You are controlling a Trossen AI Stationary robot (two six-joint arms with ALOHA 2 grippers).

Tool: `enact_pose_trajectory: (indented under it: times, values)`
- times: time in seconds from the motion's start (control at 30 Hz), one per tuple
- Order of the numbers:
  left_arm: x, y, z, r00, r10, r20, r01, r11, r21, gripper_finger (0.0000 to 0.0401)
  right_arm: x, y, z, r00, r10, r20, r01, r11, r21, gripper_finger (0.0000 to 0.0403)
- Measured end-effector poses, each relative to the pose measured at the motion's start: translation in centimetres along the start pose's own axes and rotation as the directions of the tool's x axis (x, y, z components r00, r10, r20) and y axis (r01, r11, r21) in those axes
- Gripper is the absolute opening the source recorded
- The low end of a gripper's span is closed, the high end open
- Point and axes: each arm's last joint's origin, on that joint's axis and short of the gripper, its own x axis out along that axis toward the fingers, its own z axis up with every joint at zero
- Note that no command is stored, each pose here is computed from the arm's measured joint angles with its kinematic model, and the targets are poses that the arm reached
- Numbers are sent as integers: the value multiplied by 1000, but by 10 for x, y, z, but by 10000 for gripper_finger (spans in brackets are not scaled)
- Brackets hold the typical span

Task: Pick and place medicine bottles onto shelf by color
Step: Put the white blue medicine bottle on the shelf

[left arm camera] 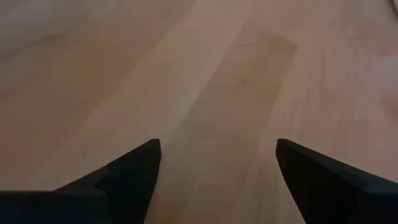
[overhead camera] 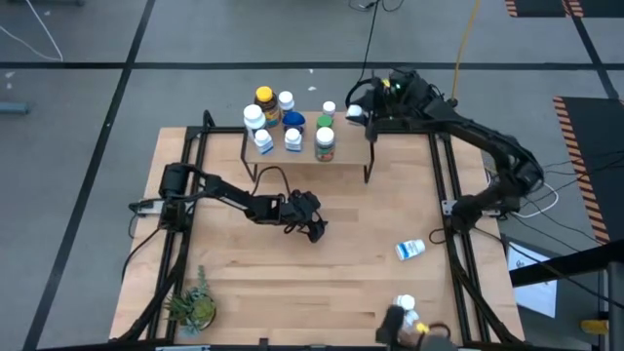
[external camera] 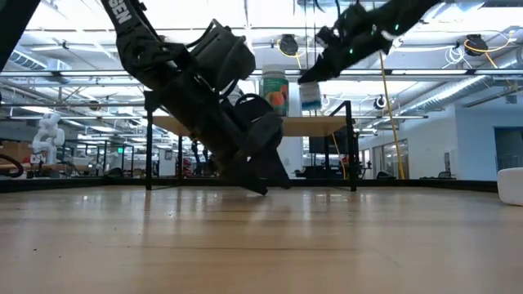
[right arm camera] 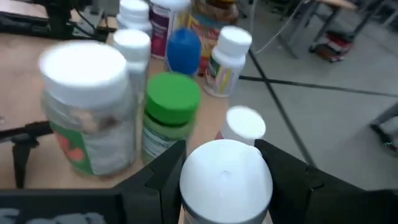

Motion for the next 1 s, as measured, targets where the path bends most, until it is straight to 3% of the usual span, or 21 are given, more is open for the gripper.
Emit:
enact_pose_trajectory:
  times: [0.13, 0.5, 0.87, 1.0]
  values:
    - [1, 4, 1, 1000, 10, -6, -10, 1000, 2, 324, 11, -19, -20, 996, 79, 51, -80, 996, 27, 164]
    - [3, 15, 6, 999, 32, -3, -32, 999, 5, 324, 25, -50, -60, 979, 170, 111, -180, 980, 88, 174]
    - [5, 22, 9, 999, 36, -4, -36, 999, -26, 324, 23, -53, -61, 983, 149, 110, -162, 980, 119, 243]
    - [5, 22, 9, 999, 36, -3, -36, 999, -34, 324, 9, -51, -45, 981, 125, 146, -139, 986, 93, 263]
